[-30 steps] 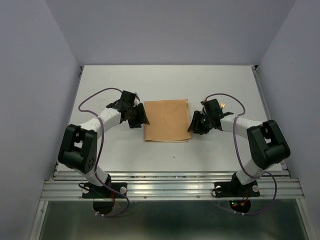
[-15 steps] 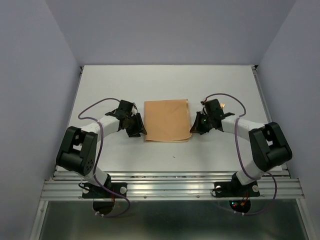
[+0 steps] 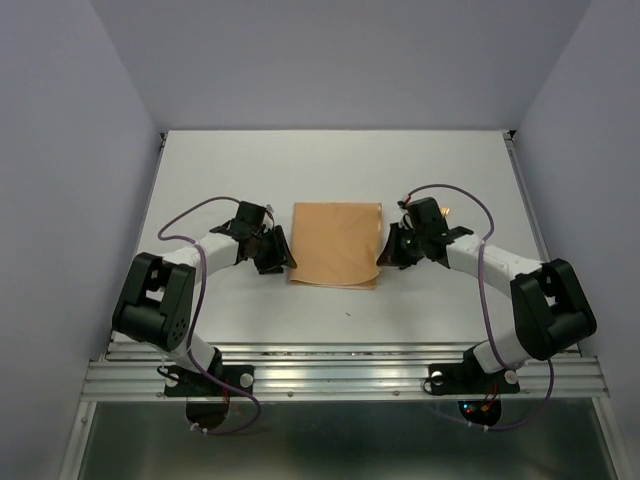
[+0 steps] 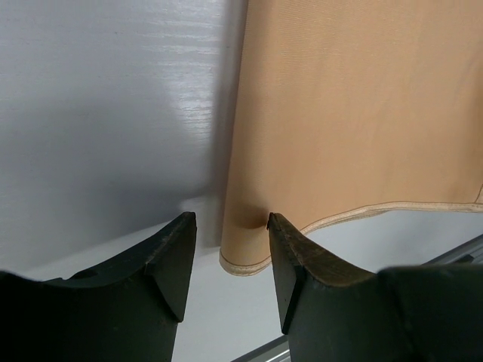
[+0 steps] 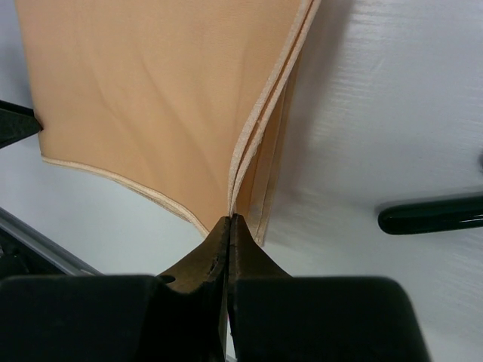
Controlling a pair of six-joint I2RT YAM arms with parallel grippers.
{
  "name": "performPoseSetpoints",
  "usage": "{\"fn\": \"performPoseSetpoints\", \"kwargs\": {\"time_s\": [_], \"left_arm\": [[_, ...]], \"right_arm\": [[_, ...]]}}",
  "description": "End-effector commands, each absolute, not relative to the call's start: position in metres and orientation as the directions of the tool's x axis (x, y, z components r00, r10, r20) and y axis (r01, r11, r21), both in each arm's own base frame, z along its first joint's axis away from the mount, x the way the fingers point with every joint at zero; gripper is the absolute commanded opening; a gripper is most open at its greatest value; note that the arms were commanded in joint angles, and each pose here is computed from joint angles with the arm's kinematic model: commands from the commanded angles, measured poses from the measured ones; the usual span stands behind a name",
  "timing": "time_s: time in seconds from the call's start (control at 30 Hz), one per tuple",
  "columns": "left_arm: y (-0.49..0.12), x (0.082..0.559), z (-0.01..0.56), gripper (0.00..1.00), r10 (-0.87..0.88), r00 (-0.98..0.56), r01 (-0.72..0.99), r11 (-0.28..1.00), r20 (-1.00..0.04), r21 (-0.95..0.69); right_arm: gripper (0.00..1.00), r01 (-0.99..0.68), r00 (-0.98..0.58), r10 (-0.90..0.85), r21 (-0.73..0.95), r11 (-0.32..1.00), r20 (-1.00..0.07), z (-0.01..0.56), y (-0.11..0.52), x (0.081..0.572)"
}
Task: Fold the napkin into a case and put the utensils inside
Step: Smooth out the square-folded napkin at the center of the board.
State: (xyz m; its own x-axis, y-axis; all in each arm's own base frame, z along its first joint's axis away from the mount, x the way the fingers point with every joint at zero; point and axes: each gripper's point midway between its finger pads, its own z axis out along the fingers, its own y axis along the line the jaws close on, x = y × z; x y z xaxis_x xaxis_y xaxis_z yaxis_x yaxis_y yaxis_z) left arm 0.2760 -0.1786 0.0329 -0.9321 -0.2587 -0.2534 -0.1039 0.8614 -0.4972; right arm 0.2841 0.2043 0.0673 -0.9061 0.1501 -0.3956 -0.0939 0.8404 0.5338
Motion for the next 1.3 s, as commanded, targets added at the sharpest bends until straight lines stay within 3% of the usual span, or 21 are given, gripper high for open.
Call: {"fn": "performPoseSetpoints", "kwargs": {"time_s": [0.0,0.4,0.53,0.57,0.63,0.67,0.97,1.27], "left_arm": [[-0.183,0.274,0.042,0.54,-0.257,-0.927,-0.075,0.841,-0.274,-0.536],[-0.189,0.257,0.039,0.45,-0.218,-0.945,-0.039,0.815,-0.244,-0.578],[-0.19,0.256,0.038,0.31,-0.21,-0.947,-0.031,0.811,-0.241,-0.585],[-0.191,0.254,0.038,0.22,-0.208,-0.949,-0.03,0.808,-0.237,-0.589],[-0.193,0.253,0.037,0.13,-0.204,-0.952,-0.028,0.798,-0.227,-0.601],[-0.194,0.252,0.036,0.0,-0.208,-0.953,-0.035,0.796,-0.219,-0.604],[-0.194,0.254,0.036,0.0,-0.243,-0.944,-0.06,0.789,-0.221,-0.612],[-0.192,0.254,0.032,0.0,-0.269,-0.938,-0.084,0.786,-0.216,-0.613]], "right_arm": [[0.01,-0.119,-0.903,0.135,0.54,0.833,-0.407,0.076,0.211,0.279],[0.01,-0.108,-0.906,0.139,0.536,0.838,-0.399,0.067,0.212,0.279],[0.01,-0.11,-0.905,0.14,0.537,0.837,-0.403,0.069,0.212,0.278],[0.01,-0.112,-0.905,0.139,0.539,0.835,-0.403,0.07,0.213,0.278],[0.01,-0.12,-0.905,0.142,0.562,0.818,-0.401,0.079,0.217,0.277],[0.01,-0.125,-0.905,0.143,0.574,0.809,-0.4,0.083,0.219,0.277],[0.01,-0.138,-0.903,0.139,0.582,0.802,-0.406,0.101,0.217,0.267],[0.01,-0.061,-0.942,0.142,0.574,0.817,-0.304,0.058,0.211,0.233]]}}
